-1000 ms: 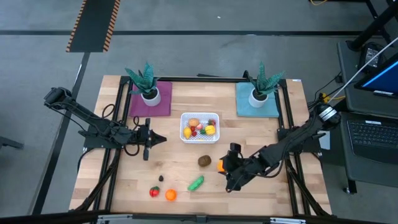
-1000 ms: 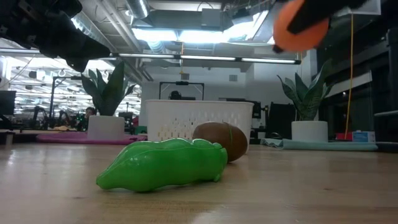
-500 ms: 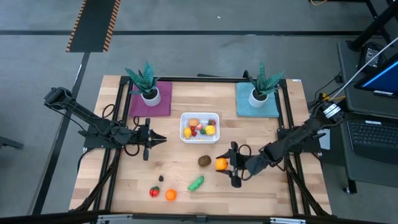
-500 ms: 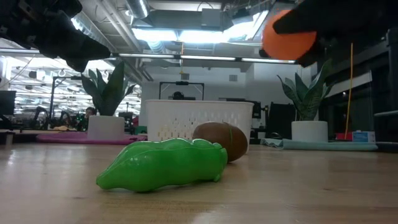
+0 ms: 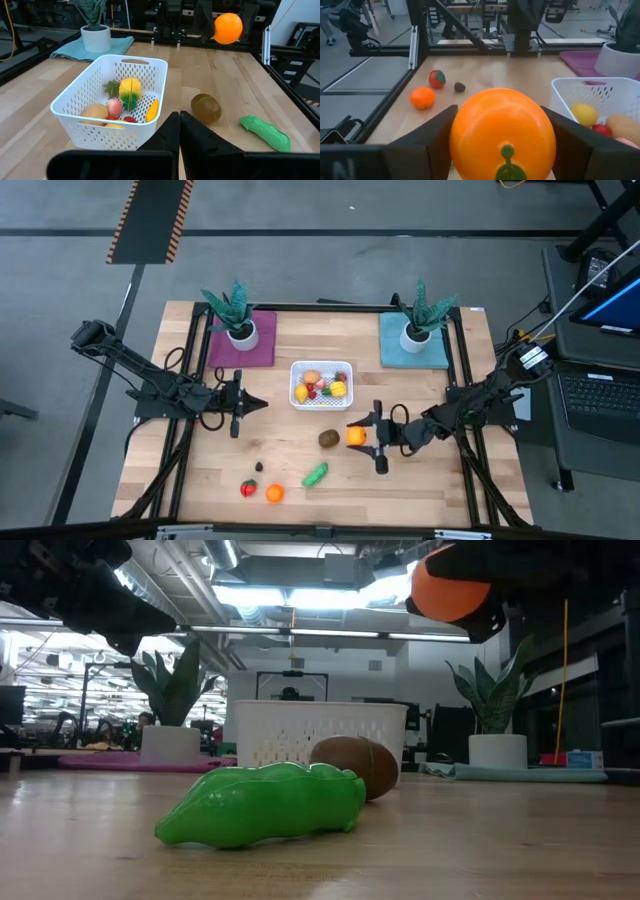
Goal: Pick and placing Produce into tupperware
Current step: Put the orange into the white bin
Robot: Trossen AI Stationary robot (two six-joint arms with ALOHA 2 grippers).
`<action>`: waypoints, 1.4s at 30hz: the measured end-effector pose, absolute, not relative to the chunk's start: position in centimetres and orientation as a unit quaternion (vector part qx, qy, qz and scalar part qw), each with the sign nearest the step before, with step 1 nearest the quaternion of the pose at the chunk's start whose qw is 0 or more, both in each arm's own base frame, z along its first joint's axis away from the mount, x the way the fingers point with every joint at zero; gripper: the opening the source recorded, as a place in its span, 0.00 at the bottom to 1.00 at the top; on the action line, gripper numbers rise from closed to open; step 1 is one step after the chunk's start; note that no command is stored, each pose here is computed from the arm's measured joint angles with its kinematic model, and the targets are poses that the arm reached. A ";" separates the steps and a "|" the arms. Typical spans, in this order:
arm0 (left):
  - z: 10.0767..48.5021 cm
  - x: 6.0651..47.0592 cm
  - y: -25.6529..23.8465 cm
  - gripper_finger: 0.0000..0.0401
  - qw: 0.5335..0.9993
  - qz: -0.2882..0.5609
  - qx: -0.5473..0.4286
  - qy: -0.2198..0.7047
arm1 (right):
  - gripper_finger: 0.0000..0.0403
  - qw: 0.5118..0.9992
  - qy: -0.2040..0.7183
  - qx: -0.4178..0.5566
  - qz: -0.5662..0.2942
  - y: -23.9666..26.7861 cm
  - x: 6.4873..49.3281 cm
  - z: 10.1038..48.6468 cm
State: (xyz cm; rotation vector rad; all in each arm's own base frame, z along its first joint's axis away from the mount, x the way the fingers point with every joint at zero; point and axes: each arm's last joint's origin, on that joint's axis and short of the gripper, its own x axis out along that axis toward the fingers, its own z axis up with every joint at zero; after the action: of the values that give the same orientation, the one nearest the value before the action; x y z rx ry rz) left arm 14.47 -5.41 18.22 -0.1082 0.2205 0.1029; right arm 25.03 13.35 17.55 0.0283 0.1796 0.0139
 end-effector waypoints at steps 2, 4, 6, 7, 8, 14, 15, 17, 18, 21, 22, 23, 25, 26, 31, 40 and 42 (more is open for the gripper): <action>18.3 14.5 -5.4 0.00 0.991 0.051 -0.059 0.106 | 0.62 0.996 0.090 0.012 0.003 13.2 25.1 17.5; 18.3 14.6 -5.4 0.01 0.991 0.051 -0.063 0.102 | 0.62 0.996 0.088 0.012 -0.004 12.8 25.3 17.6; 18.3 14.7 -5.5 0.03 0.992 0.052 -0.060 0.103 | 0.62 0.996 0.086 0.012 -0.018 12.3 25.5 17.6; 18.3 14.8 -5.5 0.03 0.992 0.052 -0.058 0.100 | 0.62 0.996 0.085 0.013 -0.025 12.1 25.7 17.6; 18.3 14.9 -5.6 0.04 0.992 0.051 -0.055 0.098 | 0.62 0.996 0.084 0.013 -0.033 11.8 25.8 17.6; 18.3 16.0 -5.8 0.06 0.996 0.053 -0.021 0.072 | 0.62 0.994 0.084 0.012 -0.070 9.9 26.6 17.6; 18.3 16.2 -5.7 0.06 0.996 0.057 -0.014 0.069 | 0.62 0.993 0.084 0.009 -0.076 9.6 26.7 17.6; 18.3 16.7 -5.5 0.06 0.996 0.067 -0.009 0.060 | 0.62 0.992 0.084 0.010 -0.089 8.9 26.9 17.6; 18.2 16.9 -5.3 0.05 0.996 0.073 -0.006 0.057 | 0.62 0.992 0.084 0.010 -0.095 8.6 27.0 17.6; 17.9 17.6 -4.8 0.03 0.994 0.092 -0.006 0.056 | 0.62 0.988 0.083 0.005 -0.127 7.7 27.2 17.6; 17.8 17.8 -4.7 0.02 0.994 0.093 -0.007 0.056 | 0.62 0.987 0.082 0.003 -0.141 7.3 27.3 17.6; 17.6 18.0 -4.4 0.01 0.994 0.089 -0.008 0.057 | 0.62 0.985 0.082 0.002 -0.151 7.0 27.4 17.6; 17.4 18.5 -4.1 0.00 0.995 0.076 -0.007 0.057 | 0.62 0.983 0.084 -0.007 -0.162 6.4 27.5 17.6; 17.4 18.7 -3.9 0.01 0.996 0.072 -0.005 0.052 | 0.62 0.982 0.084 -0.008 -0.167 6.1 27.6 17.6; 17.6 19.4 -2.8 0.04 0.998 0.061 0.010 0.024 | 0.62 0.978 0.085 -0.008 -0.189 4.8 27.8 17.6; 17.6 19.6 -1.6 0.07 0.998 0.062 0.010 0.027 | 0.62 0.979 0.088 0.000 -0.182 3.1 28.2 17.6; 17.5 19.6 -1.5 0.06 0.997 0.064 0.011 0.028 | 0.62 0.980 0.089 0.002 -0.178 2.7 28.3 17.6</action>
State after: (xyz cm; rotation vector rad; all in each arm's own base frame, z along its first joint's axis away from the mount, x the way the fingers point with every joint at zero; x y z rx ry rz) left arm 19.59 -1.50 17.55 0.0211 0.0563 0.1287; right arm 28.28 2.73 17.58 0.0040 0.1786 -0.3584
